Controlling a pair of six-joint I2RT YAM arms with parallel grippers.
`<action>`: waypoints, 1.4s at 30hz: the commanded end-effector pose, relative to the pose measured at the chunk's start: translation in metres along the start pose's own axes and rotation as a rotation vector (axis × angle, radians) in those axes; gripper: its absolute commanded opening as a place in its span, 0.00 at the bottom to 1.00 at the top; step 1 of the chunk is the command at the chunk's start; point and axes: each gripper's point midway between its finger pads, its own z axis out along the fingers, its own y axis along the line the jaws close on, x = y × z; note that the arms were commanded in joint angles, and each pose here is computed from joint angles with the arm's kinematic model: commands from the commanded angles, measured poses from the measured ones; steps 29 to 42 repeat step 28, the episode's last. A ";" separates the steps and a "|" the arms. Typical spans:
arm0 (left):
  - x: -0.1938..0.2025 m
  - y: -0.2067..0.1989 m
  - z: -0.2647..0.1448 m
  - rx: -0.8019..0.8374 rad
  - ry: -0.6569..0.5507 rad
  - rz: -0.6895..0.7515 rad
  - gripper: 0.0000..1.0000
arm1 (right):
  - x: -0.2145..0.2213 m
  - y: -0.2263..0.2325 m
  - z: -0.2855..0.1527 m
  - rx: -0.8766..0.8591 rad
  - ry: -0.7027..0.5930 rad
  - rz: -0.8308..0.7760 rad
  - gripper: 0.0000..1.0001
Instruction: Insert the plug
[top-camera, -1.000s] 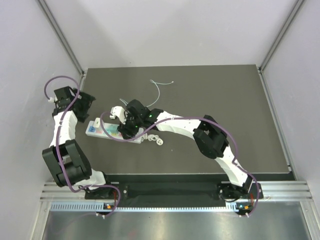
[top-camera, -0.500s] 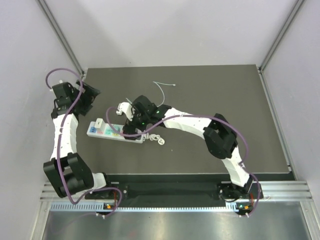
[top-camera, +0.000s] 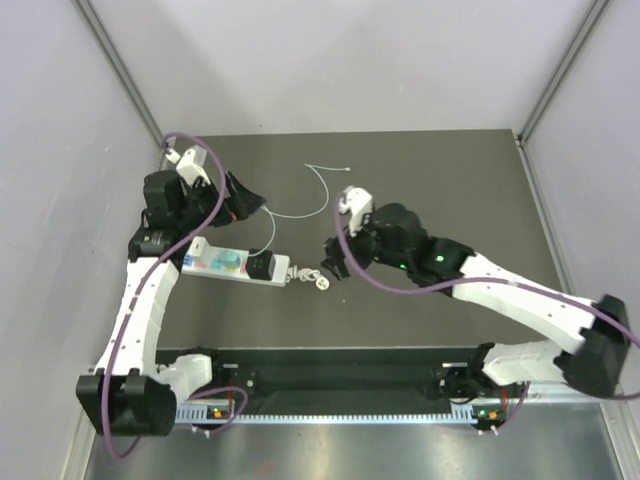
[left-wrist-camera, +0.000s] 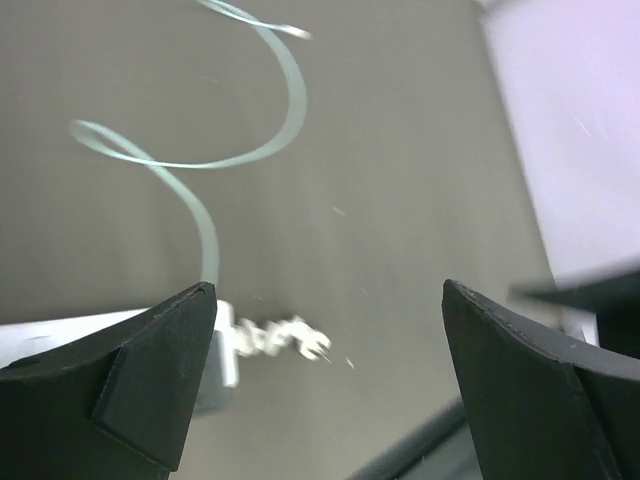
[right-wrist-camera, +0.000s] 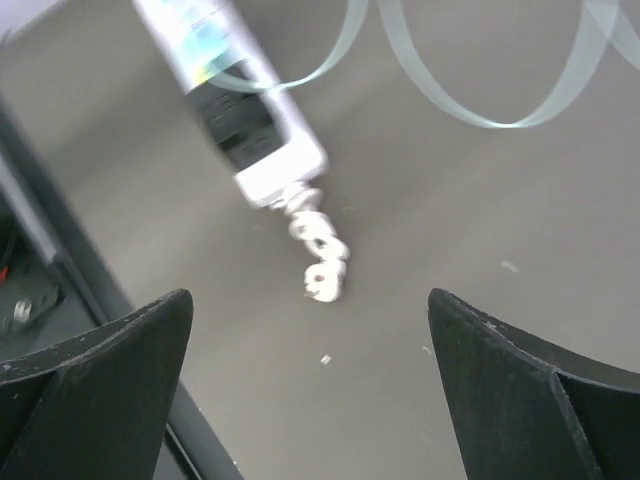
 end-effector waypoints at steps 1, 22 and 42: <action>0.018 -0.061 -0.016 0.272 0.007 0.160 0.98 | -0.032 -0.037 -0.054 0.237 -0.167 0.148 1.00; -0.010 -0.166 -0.103 0.631 -0.287 0.375 0.99 | -0.086 -0.060 -0.195 0.369 -0.592 0.337 1.00; -0.016 -0.165 -0.097 0.617 -0.281 0.363 0.99 | -0.085 -0.060 -0.197 0.371 -0.591 0.319 1.00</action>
